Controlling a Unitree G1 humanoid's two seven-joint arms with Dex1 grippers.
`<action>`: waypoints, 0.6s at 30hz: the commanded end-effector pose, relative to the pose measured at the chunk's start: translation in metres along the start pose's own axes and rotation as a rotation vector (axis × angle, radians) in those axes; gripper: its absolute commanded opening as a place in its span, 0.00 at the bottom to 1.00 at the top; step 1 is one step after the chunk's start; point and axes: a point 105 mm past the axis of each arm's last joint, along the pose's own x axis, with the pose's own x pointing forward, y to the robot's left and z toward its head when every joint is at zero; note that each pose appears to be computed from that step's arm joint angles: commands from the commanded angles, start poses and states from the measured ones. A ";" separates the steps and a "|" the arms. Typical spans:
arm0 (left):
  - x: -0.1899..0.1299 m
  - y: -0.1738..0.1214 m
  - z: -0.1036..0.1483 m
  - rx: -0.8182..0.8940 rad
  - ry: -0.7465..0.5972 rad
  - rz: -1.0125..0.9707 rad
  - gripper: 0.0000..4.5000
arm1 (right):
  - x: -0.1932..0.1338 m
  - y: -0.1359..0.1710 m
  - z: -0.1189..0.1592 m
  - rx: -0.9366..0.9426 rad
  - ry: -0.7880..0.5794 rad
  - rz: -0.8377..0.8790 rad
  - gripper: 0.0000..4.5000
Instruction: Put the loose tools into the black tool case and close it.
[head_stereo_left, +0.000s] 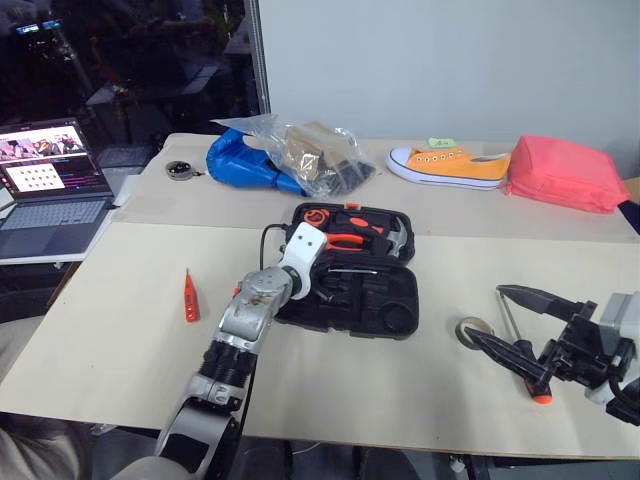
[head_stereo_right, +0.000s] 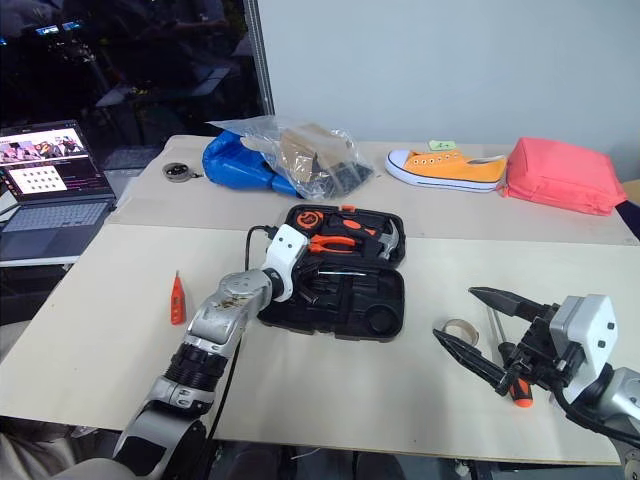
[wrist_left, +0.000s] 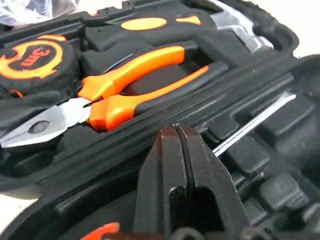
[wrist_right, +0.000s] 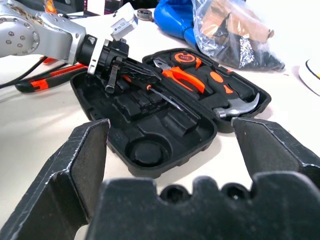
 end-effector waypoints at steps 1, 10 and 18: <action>0.003 -0.017 -0.047 -0.001 0.177 -0.068 0.01 | -0.005 -0.002 0.006 -0.051 0.018 -0.021 1.00; -0.005 0.013 -0.057 0.024 0.221 -0.004 0.01 | -0.011 -0.007 0.002 -0.046 0.046 -0.049 1.00; -0.001 0.031 -0.070 0.153 0.178 0.014 0.01 | -0.008 -0.007 0.005 -0.053 0.042 -0.057 1.00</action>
